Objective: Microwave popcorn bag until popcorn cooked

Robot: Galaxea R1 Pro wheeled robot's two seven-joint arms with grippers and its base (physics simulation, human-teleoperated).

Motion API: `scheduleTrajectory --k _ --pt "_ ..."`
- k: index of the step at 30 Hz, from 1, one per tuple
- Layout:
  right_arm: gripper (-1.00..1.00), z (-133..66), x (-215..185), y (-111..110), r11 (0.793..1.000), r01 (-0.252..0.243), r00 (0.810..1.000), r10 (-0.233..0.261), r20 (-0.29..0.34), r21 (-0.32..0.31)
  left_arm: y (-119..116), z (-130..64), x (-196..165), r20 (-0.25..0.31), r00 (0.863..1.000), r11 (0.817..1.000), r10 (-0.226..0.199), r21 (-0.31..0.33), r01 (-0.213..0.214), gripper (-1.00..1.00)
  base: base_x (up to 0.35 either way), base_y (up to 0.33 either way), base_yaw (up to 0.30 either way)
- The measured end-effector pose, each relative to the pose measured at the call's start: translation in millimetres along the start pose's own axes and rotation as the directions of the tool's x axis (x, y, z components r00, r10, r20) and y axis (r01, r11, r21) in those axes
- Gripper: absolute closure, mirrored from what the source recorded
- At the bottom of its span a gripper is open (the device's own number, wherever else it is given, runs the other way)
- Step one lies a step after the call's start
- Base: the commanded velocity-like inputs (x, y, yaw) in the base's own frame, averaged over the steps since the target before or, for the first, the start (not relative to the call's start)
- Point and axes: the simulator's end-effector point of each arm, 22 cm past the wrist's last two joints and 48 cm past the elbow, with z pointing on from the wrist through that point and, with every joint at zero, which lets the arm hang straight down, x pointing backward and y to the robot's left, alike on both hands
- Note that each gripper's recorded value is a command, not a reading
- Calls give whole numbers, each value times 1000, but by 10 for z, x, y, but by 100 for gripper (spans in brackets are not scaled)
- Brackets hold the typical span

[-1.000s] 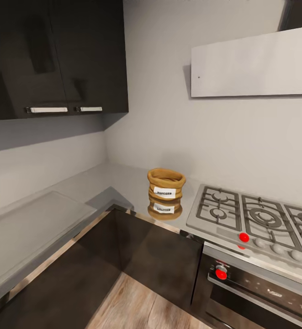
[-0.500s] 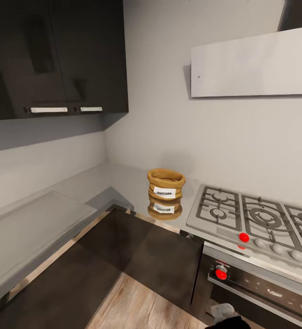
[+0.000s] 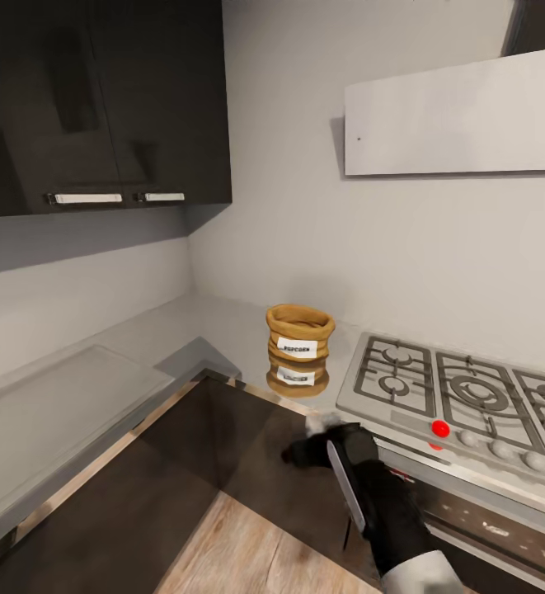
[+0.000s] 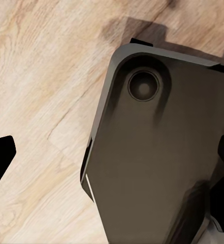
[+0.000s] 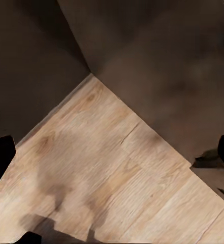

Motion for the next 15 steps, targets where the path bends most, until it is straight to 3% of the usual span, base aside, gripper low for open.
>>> scheduleTrajectory --k 4,9,12,15 --pt "-100 -286 -824 -41 999 36 991 -38 131 16 1 0 -1 0 1000 1000 0 0 0 -100 0 0 0" --pt "-100 -845 -1949 -93 995 79 949 -95 300 63 1 0 0 0 1000 1000 -1 0 1 -100 0 0 0" --pt "-100 -1150 -2399 -135 991 87 922 -118 370 99 2 0 0 0 1000 1000 -1 0 1 -100 0 0 0" --pt "-100 -1324 -2684 -219 986 82 908 -132 397 142 -4 0 1 0 1000 1000 1 1 -1 -100 0 0 0"
